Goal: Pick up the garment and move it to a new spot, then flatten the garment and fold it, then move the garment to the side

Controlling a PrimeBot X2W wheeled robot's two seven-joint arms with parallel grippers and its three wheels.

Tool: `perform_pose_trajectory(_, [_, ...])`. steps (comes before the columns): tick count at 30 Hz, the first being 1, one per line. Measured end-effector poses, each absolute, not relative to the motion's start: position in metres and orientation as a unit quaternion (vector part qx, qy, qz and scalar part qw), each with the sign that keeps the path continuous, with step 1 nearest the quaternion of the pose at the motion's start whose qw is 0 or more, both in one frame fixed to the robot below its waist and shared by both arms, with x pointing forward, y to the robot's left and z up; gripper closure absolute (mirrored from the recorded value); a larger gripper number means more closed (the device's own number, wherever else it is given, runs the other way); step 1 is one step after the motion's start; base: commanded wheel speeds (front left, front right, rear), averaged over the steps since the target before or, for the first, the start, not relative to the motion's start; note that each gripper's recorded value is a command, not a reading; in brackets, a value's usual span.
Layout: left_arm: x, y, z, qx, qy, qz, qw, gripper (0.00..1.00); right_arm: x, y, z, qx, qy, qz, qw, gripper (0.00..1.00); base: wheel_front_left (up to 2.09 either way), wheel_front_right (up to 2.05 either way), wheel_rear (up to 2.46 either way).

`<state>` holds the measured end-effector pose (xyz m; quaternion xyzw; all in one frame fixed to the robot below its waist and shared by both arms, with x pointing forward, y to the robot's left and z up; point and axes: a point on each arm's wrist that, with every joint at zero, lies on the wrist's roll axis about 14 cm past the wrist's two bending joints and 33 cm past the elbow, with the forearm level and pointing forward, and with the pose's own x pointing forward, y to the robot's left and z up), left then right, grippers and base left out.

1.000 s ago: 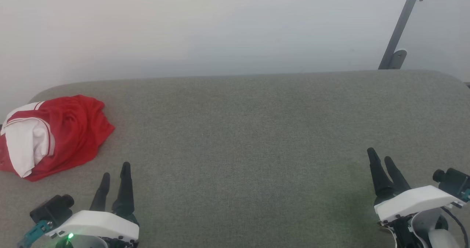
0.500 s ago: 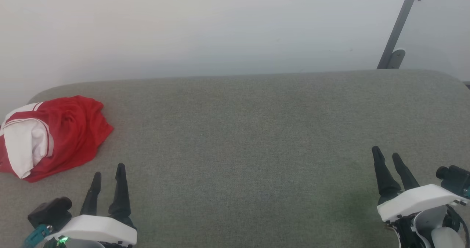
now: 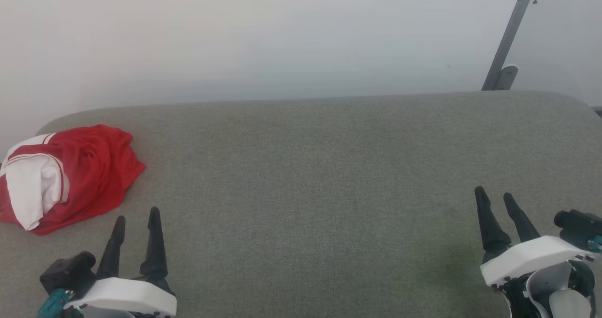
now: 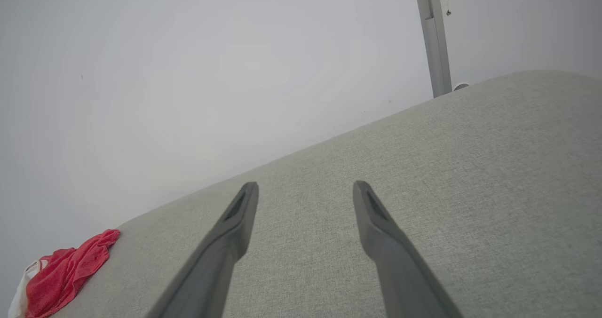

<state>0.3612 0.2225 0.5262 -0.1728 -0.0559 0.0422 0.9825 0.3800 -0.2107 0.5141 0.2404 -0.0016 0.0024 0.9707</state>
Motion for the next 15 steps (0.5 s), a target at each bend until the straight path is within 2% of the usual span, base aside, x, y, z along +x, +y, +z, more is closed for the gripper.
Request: perform_pose_trajectory(15, [0.3571, 0.2196, 0.5345, -0.114, -0.077, 0.033, 0.99, 0.0, 0.3787, -0.2103, 0.5214, 0.189, -0.014, 0.008, 0.982, 0.0, 0.0, 0.0, 0.0])
